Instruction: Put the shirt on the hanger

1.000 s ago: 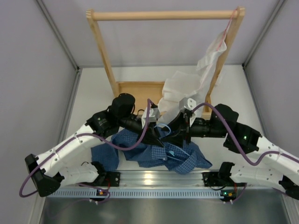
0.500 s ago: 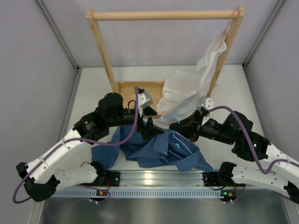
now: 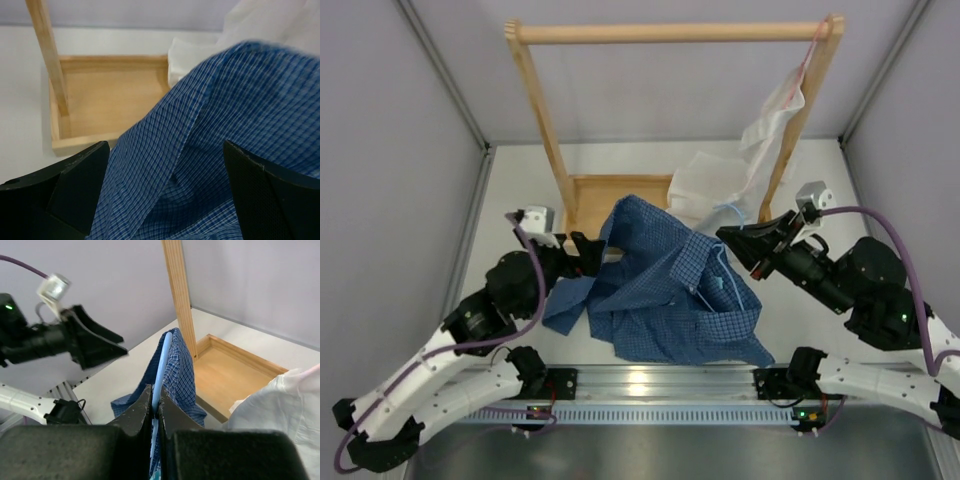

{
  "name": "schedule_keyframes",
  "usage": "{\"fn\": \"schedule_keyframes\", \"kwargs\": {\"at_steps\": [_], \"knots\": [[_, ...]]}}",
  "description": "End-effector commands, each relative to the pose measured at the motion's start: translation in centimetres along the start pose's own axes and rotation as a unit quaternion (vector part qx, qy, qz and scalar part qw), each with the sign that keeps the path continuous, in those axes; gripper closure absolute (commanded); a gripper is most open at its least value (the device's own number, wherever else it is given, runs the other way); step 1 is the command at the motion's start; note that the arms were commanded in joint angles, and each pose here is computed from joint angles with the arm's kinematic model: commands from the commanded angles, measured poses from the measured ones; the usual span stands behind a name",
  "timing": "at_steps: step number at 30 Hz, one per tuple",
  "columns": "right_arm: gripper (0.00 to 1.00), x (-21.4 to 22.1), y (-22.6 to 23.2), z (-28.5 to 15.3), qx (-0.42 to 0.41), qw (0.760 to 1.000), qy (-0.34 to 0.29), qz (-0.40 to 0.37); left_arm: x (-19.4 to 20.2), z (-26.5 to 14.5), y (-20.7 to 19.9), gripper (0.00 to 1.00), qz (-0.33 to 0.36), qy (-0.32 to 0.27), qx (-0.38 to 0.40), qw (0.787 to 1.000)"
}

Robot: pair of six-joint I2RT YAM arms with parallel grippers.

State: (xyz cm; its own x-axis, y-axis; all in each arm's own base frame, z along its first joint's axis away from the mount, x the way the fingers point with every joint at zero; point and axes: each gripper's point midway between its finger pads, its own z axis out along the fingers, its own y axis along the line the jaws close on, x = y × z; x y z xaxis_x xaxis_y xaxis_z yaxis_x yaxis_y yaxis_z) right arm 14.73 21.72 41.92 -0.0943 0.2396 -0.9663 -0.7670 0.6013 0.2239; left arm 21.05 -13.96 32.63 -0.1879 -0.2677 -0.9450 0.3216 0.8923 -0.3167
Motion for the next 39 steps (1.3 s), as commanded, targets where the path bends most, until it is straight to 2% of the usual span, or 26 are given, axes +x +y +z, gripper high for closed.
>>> {"fn": "schedule_keyframes", "kwargs": {"at_steps": [1,9,11,12,13,15,16,19,22,24,26,31,34,36,39], "knots": [[1.00,-3.3,0.6,-0.5,-0.004,1.000,-0.026,0.013,2.1,2.6,-0.3,0.02,0.014,0.018,-0.017,1.000],[1.00,-4.0,1.4,-1.5,-0.026,0.999,-0.028,0.020,5.1,6.7,-1.1,0.03,0.033,0.041,-0.030,0.998],[1.00,-4.2,1.5,-1.8,-0.030,0.999,-0.031,0.021,5.3,7.5,-1.4,0.11,0.025,0.040,-0.025,0.999],[1.00,-4.2,1.5,-2.0,-0.031,0.999,-0.032,0.022,5.4,7.9,-1.2,0.40,0.024,0.040,-0.033,0.998],[1.00,-4.1,1.7,-2.1,-0.038,0.999,-0.031,0.021,5.8,8.7,0.2,0.57,0.029,0.039,-0.073,0.996],[1.00,-4.4,1.8,-2.8,-0.046,0.998,-0.038,0.023,5.4,9.3,2.1,0.78,0.032,0.031,-0.131,0.990],[1.00,-4.5,2.0,-3.2,-0.052,0.998,-0.041,0.023,5.6,9.8,4.0,1.00,0.036,0.032,-0.173,0.984],[1.00,-4.8,1.4,-4.8,-0.049,0.997,-0.055,0.014,3.5,9.3,9.7,1.00,0.012,0.009,-0.282,0.959],[1.00,-5.1,0.2,-6.5,-0.025,0.998,-0.065,0.011,1.6,9.1,12.9,1.00,-0.031,0.005,-0.292,0.956],[1.00,-5.4,-0.3,-7.4,-0.019,0.997,-0.078,0.011,0.5,9.0,13.6,1.00,-0.048,0.001,-0.280,0.959],[1.00,-5.5,-0.3,-7.5,-0.020,0.997,-0.079,0.011,-0.3,9.1,12.9,1.00,-0.048,0.000,-0.259,0.965],[1.00,-6.1,0.9,-5.8,-0.039,0.997,-0.073,-0.003,-1.6,9.8,7.8,1.00,-0.054,0.003,-0.120,0.991],[1.00,-6.8,1.4,-4.2,-0.043,0.997,-0.067,-0.018,-3.9,8.8,5.5,1.00,-0.032,-0.017,-0.063,0.997],[1.00,-7.7,2.0,-2.9,-0.047,0.996,-0.065,-0.027,-6.6,7.7,4.6,1.00,-0.008,-0.047,-0.047,0.998],[1.00,-8.9,2.6,-1.6,-0.052,0.995,-0.074,-0.039,-10.3,5.5,4.7,1.00,0.015,-0.081,-0.069,0.994]]}}
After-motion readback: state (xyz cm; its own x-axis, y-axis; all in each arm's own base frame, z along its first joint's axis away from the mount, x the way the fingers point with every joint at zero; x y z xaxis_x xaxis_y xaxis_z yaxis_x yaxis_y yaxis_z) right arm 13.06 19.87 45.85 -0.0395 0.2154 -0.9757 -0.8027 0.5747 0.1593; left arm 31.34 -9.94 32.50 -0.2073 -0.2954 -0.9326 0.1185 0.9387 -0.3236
